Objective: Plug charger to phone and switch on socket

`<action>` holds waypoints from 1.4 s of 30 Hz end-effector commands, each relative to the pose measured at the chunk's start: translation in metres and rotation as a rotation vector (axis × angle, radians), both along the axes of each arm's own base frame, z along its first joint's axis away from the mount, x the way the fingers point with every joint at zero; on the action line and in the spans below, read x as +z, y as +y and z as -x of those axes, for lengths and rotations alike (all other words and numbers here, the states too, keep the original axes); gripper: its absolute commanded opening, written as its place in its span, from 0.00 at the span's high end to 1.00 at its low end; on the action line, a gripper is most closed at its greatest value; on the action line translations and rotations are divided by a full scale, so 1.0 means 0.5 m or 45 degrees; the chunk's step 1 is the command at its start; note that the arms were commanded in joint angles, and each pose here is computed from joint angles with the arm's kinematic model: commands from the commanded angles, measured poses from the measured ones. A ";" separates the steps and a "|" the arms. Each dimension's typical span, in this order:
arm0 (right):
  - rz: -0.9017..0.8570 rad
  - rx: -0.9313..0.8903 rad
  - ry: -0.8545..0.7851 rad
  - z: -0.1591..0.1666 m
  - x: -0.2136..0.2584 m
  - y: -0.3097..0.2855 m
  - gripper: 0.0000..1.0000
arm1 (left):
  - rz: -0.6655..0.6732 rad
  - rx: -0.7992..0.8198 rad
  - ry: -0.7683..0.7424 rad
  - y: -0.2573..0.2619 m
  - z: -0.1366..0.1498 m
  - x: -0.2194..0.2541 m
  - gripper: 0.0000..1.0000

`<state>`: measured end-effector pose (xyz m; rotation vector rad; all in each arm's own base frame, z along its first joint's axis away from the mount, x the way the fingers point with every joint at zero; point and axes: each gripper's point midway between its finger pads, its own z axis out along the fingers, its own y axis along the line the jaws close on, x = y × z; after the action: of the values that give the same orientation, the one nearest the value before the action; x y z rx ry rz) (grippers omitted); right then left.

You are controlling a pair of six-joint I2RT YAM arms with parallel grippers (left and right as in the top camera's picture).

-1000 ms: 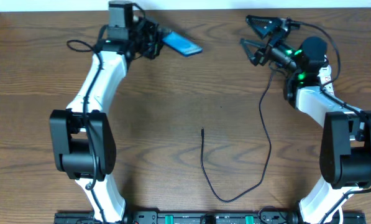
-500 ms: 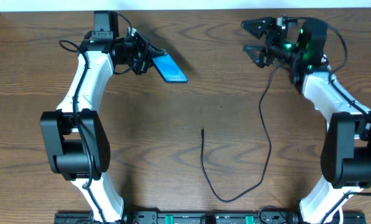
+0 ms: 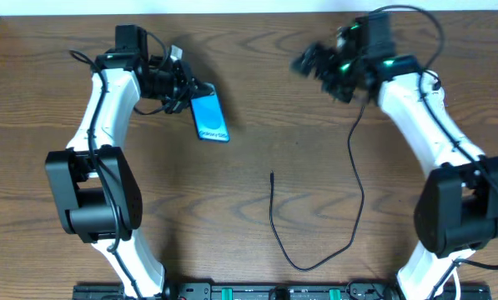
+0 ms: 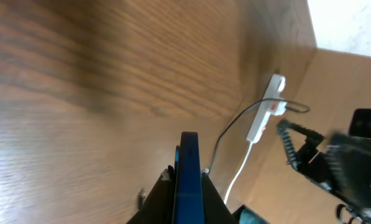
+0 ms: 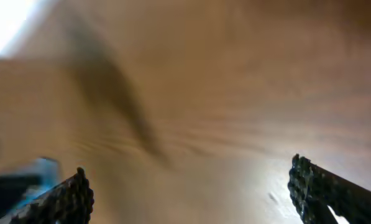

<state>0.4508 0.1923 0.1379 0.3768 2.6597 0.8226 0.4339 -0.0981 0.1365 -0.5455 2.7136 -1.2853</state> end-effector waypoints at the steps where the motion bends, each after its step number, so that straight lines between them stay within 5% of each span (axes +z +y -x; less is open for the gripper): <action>1: 0.318 0.051 -0.060 0.018 -0.025 -0.007 0.01 | 0.024 -0.047 -0.092 0.012 0.004 0.033 0.93; 17: 0.485 0.270 0.401 0.297 -0.190 0.085 0.01 | 0.022 -0.018 -0.033 0.030 0.016 0.027 0.93; 27: 0.385 0.375 0.432 0.345 -0.207 0.140 0.01 | 0.023 -0.018 -0.022 0.030 0.020 0.027 0.93; 42: 0.511 0.293 0.347 0.333 -0.228 0.130 0.07 | 0.023 -0.018 -0.021 0.030 0.020 0.027 0.93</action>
<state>0.2872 0.2614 0.0321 0.0476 3.0804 0.3576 0.4242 -0.0803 0.1332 -0.5636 2.7379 -1.2746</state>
